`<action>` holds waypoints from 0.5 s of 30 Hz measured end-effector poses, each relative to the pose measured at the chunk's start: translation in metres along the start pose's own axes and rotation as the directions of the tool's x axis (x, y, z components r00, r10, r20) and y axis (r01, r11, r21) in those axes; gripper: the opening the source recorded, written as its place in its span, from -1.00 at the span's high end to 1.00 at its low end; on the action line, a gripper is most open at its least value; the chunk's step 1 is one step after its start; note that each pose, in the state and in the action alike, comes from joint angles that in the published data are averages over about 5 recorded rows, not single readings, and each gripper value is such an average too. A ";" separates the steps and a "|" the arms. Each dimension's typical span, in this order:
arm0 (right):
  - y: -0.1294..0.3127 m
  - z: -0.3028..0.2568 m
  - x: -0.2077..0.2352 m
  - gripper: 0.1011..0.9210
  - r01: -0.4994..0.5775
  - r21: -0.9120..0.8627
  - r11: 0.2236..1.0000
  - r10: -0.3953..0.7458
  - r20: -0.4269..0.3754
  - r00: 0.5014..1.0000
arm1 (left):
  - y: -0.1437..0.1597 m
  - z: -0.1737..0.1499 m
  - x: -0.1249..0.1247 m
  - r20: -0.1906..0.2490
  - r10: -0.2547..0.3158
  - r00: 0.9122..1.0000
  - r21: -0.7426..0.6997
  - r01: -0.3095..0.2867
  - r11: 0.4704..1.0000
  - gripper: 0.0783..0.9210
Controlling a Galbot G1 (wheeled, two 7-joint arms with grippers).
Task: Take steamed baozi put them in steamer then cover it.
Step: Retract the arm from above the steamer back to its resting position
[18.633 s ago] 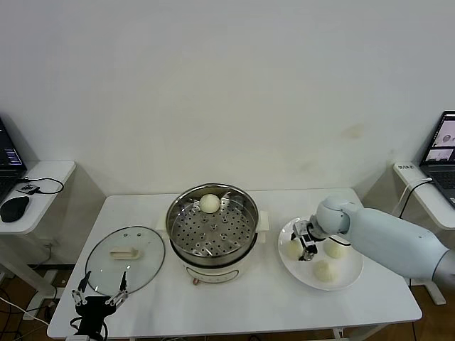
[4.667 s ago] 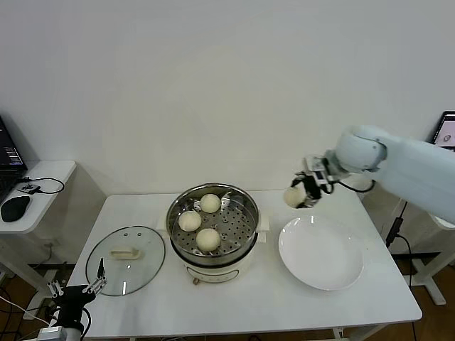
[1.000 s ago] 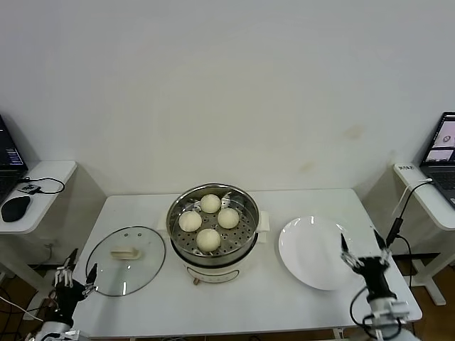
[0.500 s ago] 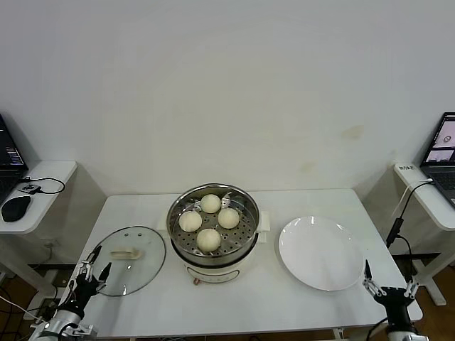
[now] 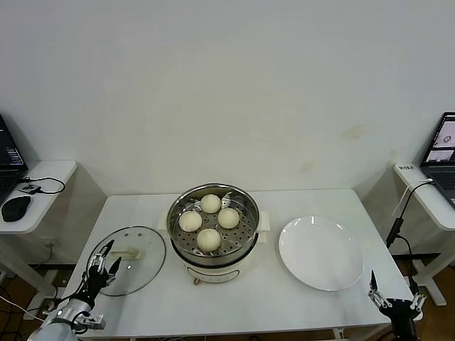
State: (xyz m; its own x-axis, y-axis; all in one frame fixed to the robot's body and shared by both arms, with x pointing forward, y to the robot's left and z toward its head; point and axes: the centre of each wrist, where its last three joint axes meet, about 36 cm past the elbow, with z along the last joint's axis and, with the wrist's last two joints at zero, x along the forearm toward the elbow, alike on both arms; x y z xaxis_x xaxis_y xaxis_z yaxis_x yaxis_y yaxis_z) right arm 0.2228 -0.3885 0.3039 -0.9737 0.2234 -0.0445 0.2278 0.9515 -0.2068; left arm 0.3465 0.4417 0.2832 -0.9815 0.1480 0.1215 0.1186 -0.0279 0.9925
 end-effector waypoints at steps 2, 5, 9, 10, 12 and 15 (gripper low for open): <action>0.000 0.000 0.002 -0.76 -0.001 0.003 1.000 0.001 -0.002 1.000 | 0.000 0.001 -0.005 0.001 0.000 1.000 -0.002 0.000 1.000 -0.77; -0.001 0.000 0.004 -0.76 -0.002 0.006 1.000 0.002 -0.004 1.000 | 0.000 0.003 -0.011 0.002 0.001 1.000 -0.002 -0.001 1.000 -0.77; -0.001 0.001 0.005 -0.76 -0.002 0.007 1.000 0.002 -0.008 1.000 | -0.002 0.003 -0.019 0.003 0.010 1.000 -0.003 -0.010 1.000 -0.77; 0.000 0.001 0.005 -0.76 -0.002 0.007 1.000 0.002 -0.009 1.000 | -0.003 0.003 -0.020 0.003 0.011 1.000 -0.003 -0.011 1.000 -0.77; 0.001 0.002 0.006 -0.76 -0.001 0.007 1.000 0.002 -0.011 1.000 | -0.004 0.003 -0.023 0.003 0.014 1.000 -0.004 -0.014 1.000 -0.77; 0.001 0.003 0.007 -0.76 -0.001 0.006 1.000 0.001 -0.013 1.000 | -0.005 0.005 -0.028 0.001 0.017 1.000 -0.006 -0.017 1.000 -0.77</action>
State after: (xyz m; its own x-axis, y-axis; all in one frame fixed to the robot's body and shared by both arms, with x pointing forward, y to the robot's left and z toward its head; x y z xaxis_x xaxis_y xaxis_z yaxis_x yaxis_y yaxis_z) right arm 0.2166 -0.3862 0.3007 -0.9734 0.2267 -0.0324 0.2283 0.9501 -0.2128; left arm 0.3742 0.4424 0.2750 -0.9793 0.1483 0.1382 0.1342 -0.0361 0.9903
